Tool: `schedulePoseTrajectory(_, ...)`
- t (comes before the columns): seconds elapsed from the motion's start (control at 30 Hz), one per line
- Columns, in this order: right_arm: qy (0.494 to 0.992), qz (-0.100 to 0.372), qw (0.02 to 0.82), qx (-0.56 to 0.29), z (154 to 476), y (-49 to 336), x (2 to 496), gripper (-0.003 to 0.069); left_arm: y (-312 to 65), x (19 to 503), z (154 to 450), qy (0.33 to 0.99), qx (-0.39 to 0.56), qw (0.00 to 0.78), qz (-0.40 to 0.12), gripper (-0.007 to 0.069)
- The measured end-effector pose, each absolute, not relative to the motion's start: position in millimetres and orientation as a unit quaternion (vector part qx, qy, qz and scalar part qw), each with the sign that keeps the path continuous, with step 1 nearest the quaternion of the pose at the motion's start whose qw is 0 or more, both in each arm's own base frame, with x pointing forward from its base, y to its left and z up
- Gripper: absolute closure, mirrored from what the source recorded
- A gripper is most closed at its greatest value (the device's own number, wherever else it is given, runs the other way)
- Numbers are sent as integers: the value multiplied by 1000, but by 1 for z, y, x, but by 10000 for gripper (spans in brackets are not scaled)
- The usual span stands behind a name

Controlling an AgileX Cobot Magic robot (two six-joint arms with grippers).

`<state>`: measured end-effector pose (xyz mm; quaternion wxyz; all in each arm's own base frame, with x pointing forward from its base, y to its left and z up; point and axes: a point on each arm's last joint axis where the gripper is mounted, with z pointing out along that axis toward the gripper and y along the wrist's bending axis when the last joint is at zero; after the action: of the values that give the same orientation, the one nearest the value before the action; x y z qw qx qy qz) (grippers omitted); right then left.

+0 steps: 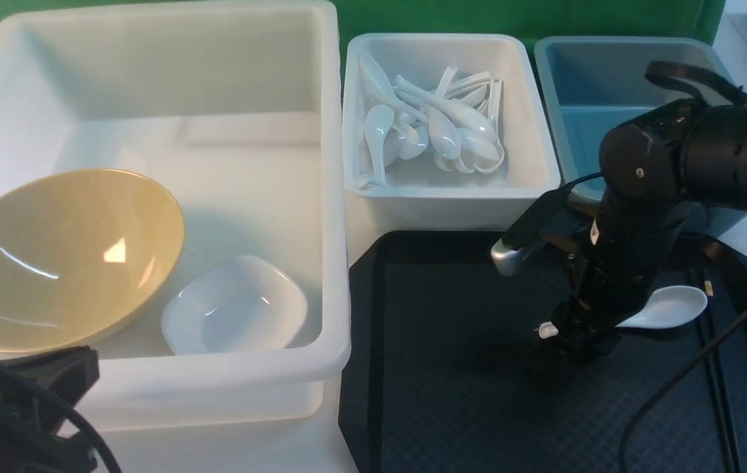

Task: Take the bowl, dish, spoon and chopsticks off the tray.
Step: Use the right arm to grab the soup spoon in the middle, then use the right arm to put the soup spoon into the small storage box in the middle

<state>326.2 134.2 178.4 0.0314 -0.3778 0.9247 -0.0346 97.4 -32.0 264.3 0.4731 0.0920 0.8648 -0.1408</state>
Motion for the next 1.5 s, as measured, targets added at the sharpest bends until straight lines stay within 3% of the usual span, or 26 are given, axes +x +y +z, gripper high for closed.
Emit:
schedulePoseTrajectory(0.33,903,-50,66,-421,165,139,343,186,-43,102,264,857,149,458,-180,613)
schedulePoseTrajectory(0.5,898,-47,65,-433,165,140,343,275,-44,102,266,854,155,463,-180,613)
schedulePoseTrajectory(0.53,897,-45,64,-435,164,140,343,368,-44,102,266,854,155,463,-180,613)
schedulePoseTrajectory(0.63,897,-43,64,-436,164,141,342,501,-44,102,266,854,155,463,-180,613)
schedulePoseTrajectory(0.87,900,-32,87,-427,189,144,345,504,-44,102,266,854,155,463,-180,613)
schedulePoseTrajectory(1.03,895,-8,181,-407,258,154,358,504,-43,103,267,852,151,469,-177,613)
schedulePoseTrajectory(1.23,846,54,399,-351,335,178,390,504,-42,105,269,847,142,482,-173,613)
schedulePoseTrajectory(1.33,802,82,512,-295,343,189,416,504,-42,105,269,847,142,483,-172,613)
schedulePoseTrajectory(1.43,782,91,558,-261,335,194,431,504,-42,105,269,847,142,483,-172,613)
schedulePoseTrajectory(1.5,772,90,585,-234,313,198,449,504,-42,106,269,847,141,483,-173,613)
